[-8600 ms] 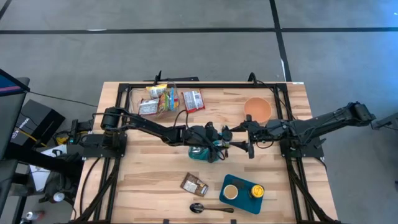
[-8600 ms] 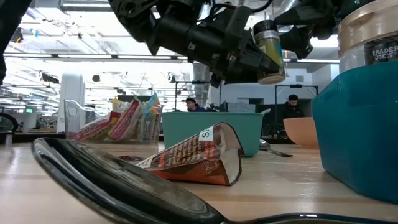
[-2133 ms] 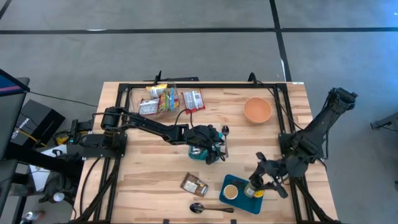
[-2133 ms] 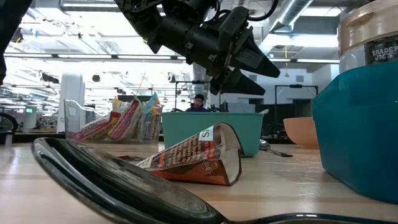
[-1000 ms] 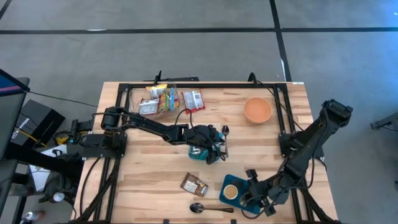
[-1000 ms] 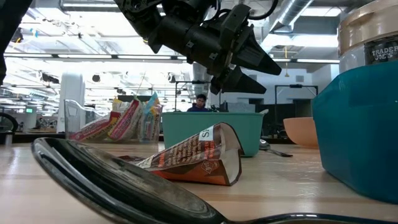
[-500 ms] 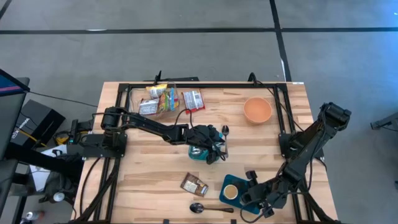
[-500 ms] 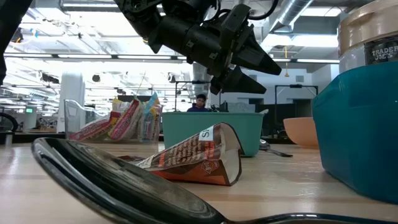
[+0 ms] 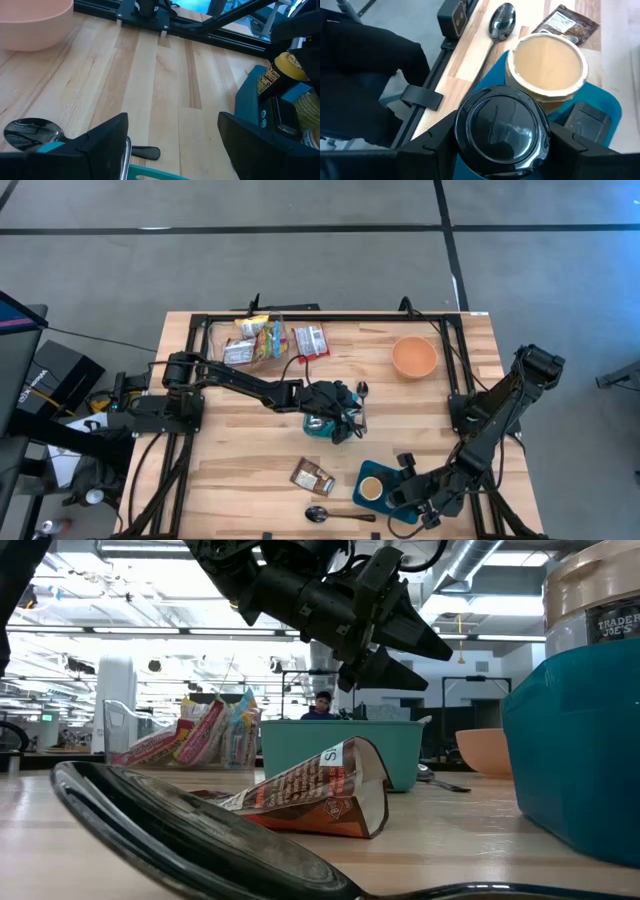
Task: Pick & Place Food Item
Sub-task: Put the green seasoning bottle into the blue bin
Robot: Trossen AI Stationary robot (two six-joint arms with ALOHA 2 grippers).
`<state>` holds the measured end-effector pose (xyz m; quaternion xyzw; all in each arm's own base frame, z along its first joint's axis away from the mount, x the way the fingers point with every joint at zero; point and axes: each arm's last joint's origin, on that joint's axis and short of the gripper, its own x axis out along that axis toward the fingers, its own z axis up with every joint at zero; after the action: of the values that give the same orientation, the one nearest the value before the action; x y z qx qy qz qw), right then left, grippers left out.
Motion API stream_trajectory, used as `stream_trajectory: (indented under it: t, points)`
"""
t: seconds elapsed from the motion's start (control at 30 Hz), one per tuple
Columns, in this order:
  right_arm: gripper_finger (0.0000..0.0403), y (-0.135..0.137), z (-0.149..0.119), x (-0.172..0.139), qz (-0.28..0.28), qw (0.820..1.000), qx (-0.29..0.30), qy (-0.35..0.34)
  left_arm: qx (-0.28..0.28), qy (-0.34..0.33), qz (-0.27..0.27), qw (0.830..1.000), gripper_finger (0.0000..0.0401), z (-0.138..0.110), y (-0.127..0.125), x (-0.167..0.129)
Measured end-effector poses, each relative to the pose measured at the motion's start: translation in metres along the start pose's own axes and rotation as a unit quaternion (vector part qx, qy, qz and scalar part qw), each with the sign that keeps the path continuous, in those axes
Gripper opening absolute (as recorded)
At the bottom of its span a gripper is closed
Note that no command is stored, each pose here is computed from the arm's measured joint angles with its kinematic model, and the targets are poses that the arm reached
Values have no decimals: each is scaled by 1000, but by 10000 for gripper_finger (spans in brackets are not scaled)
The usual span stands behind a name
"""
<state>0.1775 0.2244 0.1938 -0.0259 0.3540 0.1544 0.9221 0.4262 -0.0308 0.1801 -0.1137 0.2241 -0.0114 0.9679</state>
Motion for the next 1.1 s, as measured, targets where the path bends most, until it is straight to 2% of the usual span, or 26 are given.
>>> stream_trajectory:
  t: [0.83,1.1]
  points:
    - [202,2,-8,14,-21,1000,-3,15,0,0,0,1000,302,0,0,0]
    - [224,2,-8,14,-21,1000,0,13,0,0,0,1000,302,0,0,0]
